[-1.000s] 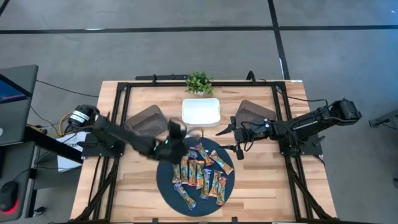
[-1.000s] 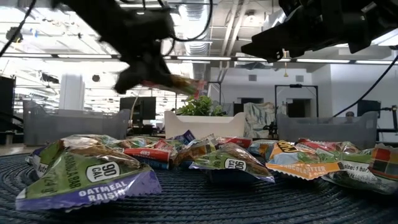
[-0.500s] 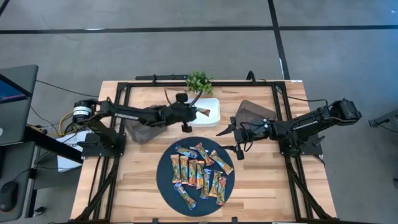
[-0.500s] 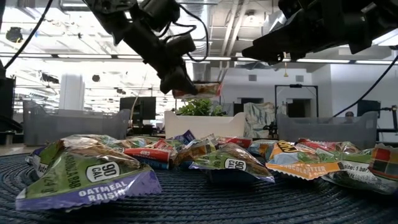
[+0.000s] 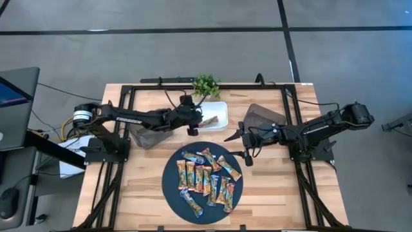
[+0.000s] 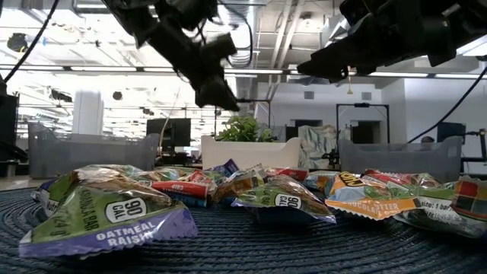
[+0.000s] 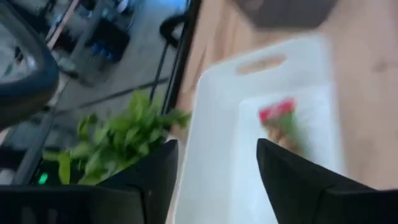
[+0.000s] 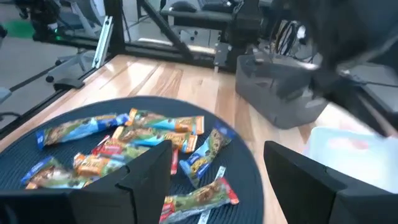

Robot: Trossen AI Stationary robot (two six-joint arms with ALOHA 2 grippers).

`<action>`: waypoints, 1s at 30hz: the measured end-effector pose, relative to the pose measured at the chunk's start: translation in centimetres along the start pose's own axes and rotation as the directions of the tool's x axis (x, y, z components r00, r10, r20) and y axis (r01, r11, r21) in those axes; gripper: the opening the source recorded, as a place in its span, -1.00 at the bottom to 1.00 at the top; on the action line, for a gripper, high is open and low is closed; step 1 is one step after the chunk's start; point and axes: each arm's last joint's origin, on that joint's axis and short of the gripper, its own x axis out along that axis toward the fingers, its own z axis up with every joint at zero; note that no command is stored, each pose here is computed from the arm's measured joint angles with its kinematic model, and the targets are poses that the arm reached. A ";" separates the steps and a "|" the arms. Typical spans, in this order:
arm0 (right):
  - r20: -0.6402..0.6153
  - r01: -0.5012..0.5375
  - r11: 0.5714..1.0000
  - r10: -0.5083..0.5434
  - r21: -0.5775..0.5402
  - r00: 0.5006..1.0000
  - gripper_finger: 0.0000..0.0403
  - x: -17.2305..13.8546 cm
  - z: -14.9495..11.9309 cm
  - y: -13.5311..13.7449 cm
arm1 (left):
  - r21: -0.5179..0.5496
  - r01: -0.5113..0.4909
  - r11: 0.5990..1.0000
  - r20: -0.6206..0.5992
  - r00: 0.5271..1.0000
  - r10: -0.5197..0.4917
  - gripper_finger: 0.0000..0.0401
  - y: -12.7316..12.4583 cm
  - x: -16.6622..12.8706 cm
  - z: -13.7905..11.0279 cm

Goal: Pick and place Granola Bars by type
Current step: Put the yellow granola bar into the right black bin

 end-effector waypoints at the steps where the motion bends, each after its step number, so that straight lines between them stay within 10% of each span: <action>1: -0.016 -0.011 1.000 0.011 -0.002 1.000 0.24 0.1 -0.2 0.2 | 0.010 0.021 1.000 0.009 1.000 -0.021 0.09 -0.2 -0.7 0.3; 13: -0.177 -0.113 0.994 0.111 -0.002 0.978 0.24 4.8 0.1 2.4 | 0.018 0.476 0.879 0.009 0.879 -0.476 0.10 -5.9 -10.5 -1.2; 23: -0.418 0.068 0.997 -0.072 -0.024 0.906 0.24 9.6 0.5 2.1 | -0.003 0.461 0.887 0.113 0.882 -0.458 0.10 -10.1 -15.8 -5.5; 30: -0.643 0.228 0.957 -0.061 0.179 0.763 0.24 9.3 0.1 2.8 | -0.017 0.398 0.917 0.115 0.912 -0.394 0.10 -10.9 -16.9 -6.9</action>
